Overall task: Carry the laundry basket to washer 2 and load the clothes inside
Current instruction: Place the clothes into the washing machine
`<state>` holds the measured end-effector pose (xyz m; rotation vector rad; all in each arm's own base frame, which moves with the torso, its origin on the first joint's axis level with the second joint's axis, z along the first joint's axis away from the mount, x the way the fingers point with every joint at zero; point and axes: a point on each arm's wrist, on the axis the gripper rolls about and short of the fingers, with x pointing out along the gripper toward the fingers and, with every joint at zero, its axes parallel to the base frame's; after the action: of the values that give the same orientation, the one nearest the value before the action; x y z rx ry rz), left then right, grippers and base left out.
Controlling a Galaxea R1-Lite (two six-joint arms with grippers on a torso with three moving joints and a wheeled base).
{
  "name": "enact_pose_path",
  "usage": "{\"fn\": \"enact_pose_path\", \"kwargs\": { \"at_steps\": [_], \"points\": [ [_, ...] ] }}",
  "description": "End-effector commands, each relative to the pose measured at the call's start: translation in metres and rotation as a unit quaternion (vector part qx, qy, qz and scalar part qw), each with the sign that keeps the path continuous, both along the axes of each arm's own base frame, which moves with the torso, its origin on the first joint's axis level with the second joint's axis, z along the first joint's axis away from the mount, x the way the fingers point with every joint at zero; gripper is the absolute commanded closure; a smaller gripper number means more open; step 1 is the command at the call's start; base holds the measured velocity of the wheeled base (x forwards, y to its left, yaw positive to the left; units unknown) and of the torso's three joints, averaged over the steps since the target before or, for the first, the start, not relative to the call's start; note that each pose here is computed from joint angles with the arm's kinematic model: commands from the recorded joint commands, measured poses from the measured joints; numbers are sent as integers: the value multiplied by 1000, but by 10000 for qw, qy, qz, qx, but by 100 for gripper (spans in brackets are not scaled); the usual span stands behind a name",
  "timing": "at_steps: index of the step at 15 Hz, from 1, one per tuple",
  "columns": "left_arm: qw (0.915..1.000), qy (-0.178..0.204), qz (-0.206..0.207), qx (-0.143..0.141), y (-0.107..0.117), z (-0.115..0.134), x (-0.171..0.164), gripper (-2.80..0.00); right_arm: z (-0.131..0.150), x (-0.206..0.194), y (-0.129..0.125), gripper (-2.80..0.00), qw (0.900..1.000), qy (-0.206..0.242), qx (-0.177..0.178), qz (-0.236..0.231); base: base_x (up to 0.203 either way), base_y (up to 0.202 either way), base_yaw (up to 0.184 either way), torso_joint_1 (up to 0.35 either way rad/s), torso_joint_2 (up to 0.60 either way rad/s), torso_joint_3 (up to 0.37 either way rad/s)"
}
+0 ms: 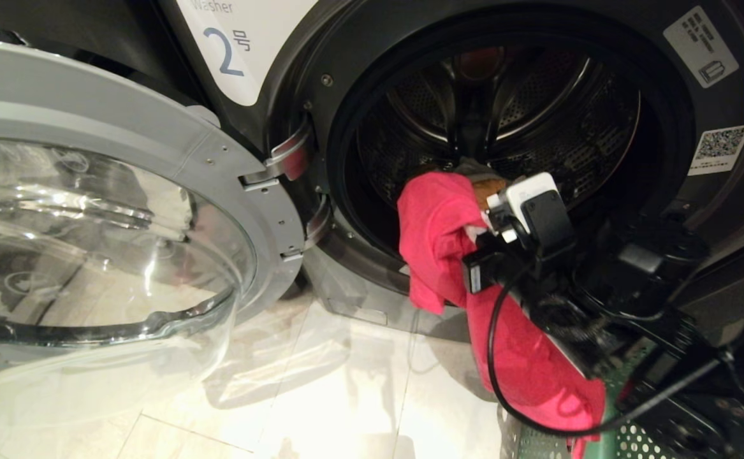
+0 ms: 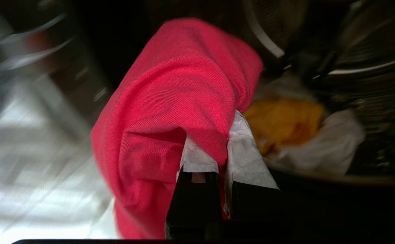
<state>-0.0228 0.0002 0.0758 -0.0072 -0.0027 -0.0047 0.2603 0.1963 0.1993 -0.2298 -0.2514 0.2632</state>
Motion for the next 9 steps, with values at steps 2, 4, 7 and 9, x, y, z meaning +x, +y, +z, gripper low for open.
{"fn": "enact_pose_path", "kwargs": {
  "at_steps": [2,4,7,9],
  "points": [
    [10000,14,0,-2,0,0,0,0,-3,87,-6,0,9936,-617,423,-841,0,0,0,0,0,0],
    [10000,14,2,-2,0,0,0,0,22,117,-18,0,9831,-1231,624,-1200,0,0,0,0,0,0],
    [10000,14,0,-2,0,0,0,0,58,145,-36,0,9645,-2198,591,-1339,0,0,0,0,0,0],
    [10000,14,0,-2,0,0,0,0,75,156,-40,0,9525,-2754,429,-1224,0,0,0,0,0,0]
  ]
}}
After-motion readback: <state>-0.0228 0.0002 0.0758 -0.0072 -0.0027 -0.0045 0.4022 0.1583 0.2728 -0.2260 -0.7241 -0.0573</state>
